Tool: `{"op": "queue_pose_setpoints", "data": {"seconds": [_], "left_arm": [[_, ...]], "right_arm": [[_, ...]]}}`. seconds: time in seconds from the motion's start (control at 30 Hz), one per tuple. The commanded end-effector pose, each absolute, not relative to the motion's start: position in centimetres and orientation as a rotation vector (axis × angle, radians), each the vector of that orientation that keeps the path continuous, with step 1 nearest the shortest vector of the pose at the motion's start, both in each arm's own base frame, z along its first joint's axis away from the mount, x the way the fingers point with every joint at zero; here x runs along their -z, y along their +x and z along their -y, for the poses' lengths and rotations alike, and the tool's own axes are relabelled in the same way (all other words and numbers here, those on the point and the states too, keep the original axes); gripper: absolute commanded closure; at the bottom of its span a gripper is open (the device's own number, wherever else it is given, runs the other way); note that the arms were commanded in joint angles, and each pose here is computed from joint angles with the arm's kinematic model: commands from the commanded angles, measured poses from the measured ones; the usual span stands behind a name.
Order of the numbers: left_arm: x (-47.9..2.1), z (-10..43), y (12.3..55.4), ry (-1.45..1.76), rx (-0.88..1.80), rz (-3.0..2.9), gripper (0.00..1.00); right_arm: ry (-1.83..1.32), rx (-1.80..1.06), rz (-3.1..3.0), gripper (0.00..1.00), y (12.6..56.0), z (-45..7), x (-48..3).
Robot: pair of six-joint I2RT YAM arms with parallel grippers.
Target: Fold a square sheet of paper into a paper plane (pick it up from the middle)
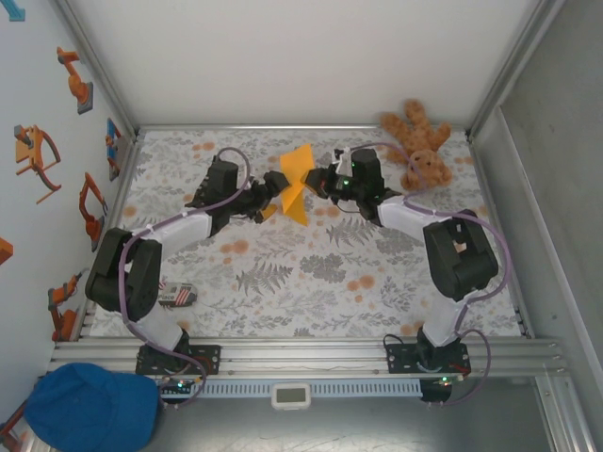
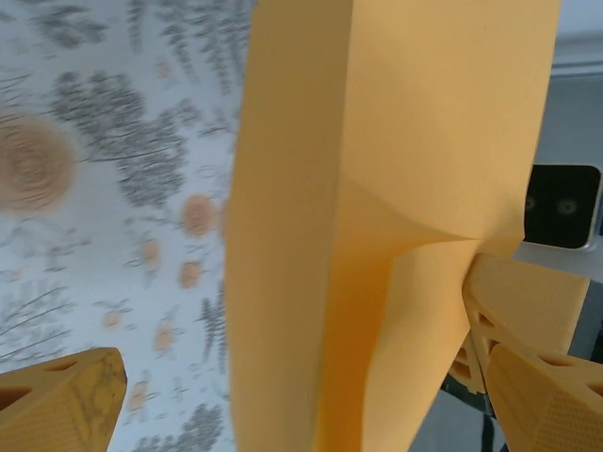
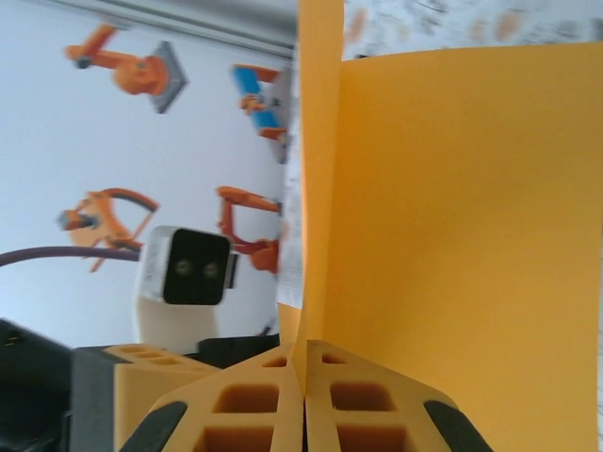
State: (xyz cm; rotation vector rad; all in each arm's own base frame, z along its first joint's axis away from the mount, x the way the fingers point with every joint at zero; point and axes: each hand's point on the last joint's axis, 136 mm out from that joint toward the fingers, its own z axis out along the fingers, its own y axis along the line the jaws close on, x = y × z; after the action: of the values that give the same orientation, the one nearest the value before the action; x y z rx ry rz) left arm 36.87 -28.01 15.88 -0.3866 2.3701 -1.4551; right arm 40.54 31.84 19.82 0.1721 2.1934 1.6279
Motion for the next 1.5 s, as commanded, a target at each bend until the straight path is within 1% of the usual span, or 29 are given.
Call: {"op": "queue_pose_setpoints", "data": {"seconds": [0.0,0.1,0.2,0.27,0.4,0.43,0.5,0.67,0.8,0.9,1.07,1.13,1.2,1.37,1.47], "left_arm": [[-20.9,29.0,36.9,-0.289,1.604,-2.22,0.03],[-22.3,29.4,37.0,-0.237,1.638,-2.174,0.01],[-23.4,29.8,37.0,-0.188,1.668,-2.142,0.12],[-23.5,30.0,37.0,-0.18,1.672,-2.141,0.16],[-23.4,30.2,37.0,-0.167,1.684,-2.143,0.28],[-23.4,30.1,37.0,-0.165,1.685,-2.139,0.3],[-23.5,30.1,37.1,-0.159,1.682,-2.133,0.4],[-23.6,30.0,37.1,-0.143,1.666,-2.133,0.59],[-23.6,30.0,37.1,-0.135,1.65,-2.144,0.75],[-23.6,29.9,37.2,-0.136,1.635,-2.148,0.81],[-23.1,29.7,37.2,-0.133,1.594,-2.165,0.9],[-22.8,29.4,37.1,-0.134,1.565,-2.178,0.92],[-22.3,29.1,36.9,-0.13,1.515,-2.213,0.93],[-20.4,26.8,36.0,-0.079,1.241,-2.359,0.93],[-19.6,24.6,35.1,-0.023,0.995,-2.449,0.93]], "right_arm": [[0.108,-1.749,-2.065,0.93,40.3,-32.1,-25.0],[0.098,-1.78,-2.048,0.93,40.2,-32.3,-25.6],[0.121,-1.789,-2.058,0.93,40.3,-32.2,-25.2],[0.125,-1.781,-2.06,0.93,40.3,-32.1,-25.0],[0.141,-1.776,-2.066,0.93,40.5,-31.9,-24.5],[0.144,-1.776,-2.066,0.93,40.6,-31.8,-24.5],[0.152,-1.774,-2.072,0.93,40.6,-31.8,-24.2],[0.171,-1.767,-2.079,0.92,40.8,-31.4,-23.8],[0.184,-1.762,-2.09,0.91,40.8,-31.3,-23.3],[0.193,-1.756,-2.092,0.88,40.8,-31.1,-23.2],[0.23,-1.727,-2.109,0.79,40.8,-30.3,-22.8],[0.221,-1.667,-2.131,0.75,40.9,-29.7,-22.2],[0.247,-1.564,-2.184,0.73,40.8,-28.7,-21.2],[0.269,-1.089,-2.316,0.54,40.6,-23.9,-18.7],[0.263,-0.881,-2.339,0.5,40.4,-21.3,-18.7]]}}
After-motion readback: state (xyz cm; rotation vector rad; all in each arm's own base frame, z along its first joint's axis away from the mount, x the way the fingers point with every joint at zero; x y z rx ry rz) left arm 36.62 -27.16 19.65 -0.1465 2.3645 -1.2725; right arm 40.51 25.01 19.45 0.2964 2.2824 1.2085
